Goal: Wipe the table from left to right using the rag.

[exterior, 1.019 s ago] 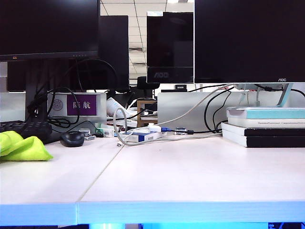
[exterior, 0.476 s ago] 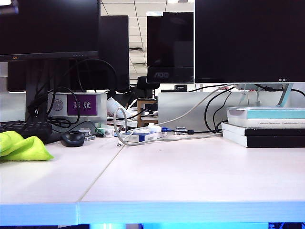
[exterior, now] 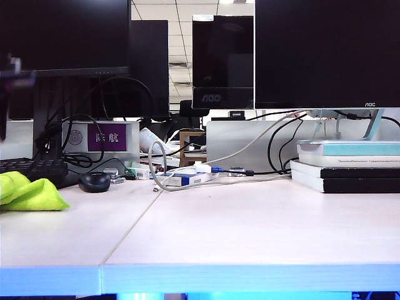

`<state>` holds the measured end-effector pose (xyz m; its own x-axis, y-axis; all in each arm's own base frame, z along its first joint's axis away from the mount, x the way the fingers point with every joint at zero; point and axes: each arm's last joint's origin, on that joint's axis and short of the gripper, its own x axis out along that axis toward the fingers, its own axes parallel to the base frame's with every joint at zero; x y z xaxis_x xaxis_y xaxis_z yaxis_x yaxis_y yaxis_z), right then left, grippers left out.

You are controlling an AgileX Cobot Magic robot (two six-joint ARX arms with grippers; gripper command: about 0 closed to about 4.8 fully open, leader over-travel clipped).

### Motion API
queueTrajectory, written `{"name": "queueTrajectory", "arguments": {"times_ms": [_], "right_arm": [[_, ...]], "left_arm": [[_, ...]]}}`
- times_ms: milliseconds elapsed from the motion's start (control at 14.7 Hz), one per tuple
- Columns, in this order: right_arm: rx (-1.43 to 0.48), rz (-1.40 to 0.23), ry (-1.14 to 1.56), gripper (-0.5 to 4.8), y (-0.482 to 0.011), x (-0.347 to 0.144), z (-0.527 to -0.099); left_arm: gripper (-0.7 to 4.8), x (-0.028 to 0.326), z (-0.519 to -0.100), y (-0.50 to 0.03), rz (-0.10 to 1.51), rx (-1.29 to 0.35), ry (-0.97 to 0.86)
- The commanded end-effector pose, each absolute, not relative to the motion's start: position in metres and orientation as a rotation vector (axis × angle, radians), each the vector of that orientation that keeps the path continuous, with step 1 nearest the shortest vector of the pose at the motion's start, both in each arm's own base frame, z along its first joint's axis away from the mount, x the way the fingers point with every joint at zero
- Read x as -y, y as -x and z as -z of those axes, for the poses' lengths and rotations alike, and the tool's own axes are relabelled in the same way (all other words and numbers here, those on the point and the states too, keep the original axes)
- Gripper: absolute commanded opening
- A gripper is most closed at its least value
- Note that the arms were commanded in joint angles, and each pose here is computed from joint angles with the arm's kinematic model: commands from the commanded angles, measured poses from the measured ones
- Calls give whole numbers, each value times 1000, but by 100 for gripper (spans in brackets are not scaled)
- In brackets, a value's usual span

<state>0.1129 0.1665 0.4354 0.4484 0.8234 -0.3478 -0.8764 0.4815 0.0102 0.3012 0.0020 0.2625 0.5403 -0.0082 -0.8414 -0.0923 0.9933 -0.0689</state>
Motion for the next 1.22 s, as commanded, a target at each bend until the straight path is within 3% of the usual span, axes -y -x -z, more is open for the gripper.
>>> {"name": "queueTrajectory", "arguments": {"times_ms": [68, 680, 748, 816, 883, 1223], "right_arm": [[-299, -1063, 175, -6, -112, -166, -439], [-300, -1062, 175, -5, -112, -166, -439], [-300, -1062, 175, -5, -112, -166, -439], [-299, -1062, 175, -5, -112, -166, -439], [-298, -1062, 175, -5, -113, -166, -439], [-278, -1059, 166, -5, -113, -166, -441]], "left_arm": [[215, -3, -245, -311, -87, -1061, 93], [208, -5, -179, -345, -136, -1182, 53], [68, -5, -165, -343, -137, -1267, 47], [-6, -4, -162, -340, -130, -1311, 35], [-6, -3, -161, -333, -3, -1387, -51], [-6, 15, -159, -318, 237, -1524, -143]]}}
